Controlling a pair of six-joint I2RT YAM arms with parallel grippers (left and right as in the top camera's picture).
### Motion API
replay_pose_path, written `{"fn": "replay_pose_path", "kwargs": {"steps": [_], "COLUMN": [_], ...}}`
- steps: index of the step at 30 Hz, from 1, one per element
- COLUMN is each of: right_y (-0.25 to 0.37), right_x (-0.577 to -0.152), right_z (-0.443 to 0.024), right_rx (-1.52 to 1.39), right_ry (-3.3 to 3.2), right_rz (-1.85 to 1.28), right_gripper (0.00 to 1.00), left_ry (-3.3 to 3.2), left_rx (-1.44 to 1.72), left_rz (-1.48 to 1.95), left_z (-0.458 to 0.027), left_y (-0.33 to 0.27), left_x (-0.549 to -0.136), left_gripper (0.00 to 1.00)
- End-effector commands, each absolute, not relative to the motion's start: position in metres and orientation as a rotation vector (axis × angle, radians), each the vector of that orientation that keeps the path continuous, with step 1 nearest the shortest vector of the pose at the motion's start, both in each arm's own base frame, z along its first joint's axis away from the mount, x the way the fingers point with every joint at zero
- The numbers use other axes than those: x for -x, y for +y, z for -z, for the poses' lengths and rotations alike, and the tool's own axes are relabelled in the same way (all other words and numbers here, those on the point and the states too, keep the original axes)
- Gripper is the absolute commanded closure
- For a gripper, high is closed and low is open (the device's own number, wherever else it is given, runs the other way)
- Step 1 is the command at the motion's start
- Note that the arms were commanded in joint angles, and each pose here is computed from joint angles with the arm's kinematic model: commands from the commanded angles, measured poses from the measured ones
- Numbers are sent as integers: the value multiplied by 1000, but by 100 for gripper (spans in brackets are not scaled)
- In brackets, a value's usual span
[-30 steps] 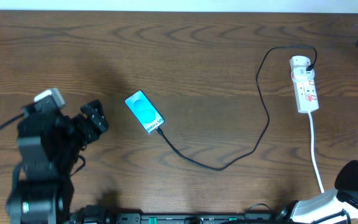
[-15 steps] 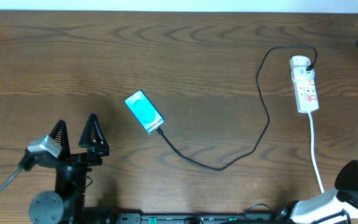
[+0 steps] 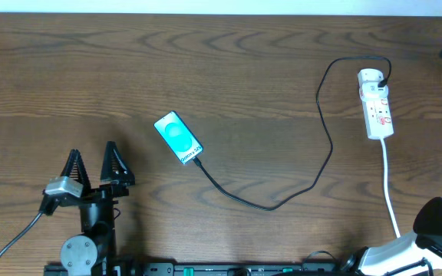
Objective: Plug charger to phone and switch on socket
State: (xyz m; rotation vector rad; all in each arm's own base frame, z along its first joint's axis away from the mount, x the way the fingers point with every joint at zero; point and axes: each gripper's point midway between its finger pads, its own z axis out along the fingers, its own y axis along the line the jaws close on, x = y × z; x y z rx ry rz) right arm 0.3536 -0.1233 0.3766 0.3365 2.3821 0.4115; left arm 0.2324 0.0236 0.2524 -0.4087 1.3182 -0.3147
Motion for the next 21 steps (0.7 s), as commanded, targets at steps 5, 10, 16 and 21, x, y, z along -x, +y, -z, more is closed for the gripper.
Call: {"fn": "replay_pose_path", "kwargs": {"steps": [5, 10, 16, 21], "right_y": [-119, -119, -119, -119], "right_x": [-355, -355, -355, -355], "right_z": [-378, -378, -378, -378], "right_rx": [-309, -309, -309, -309], "right_ry": [2382, 2382, 2382, 2382], "right_rz": [-417, -417, -416, -417], "right_gripper": [1, 1, 1, 1], "left_ry": [1412, 1571, 1658, 1657], "left_rx": [467, 515, 486, 486], "left_rz": [246, 212, 164, 165], "left_z": [-196, -155, -137, -137], "left_y": [34, 36, 35, 35], "left_x": [-243, -243, -241, -241], "left_gripper": [10, 10, 10, 10]}}
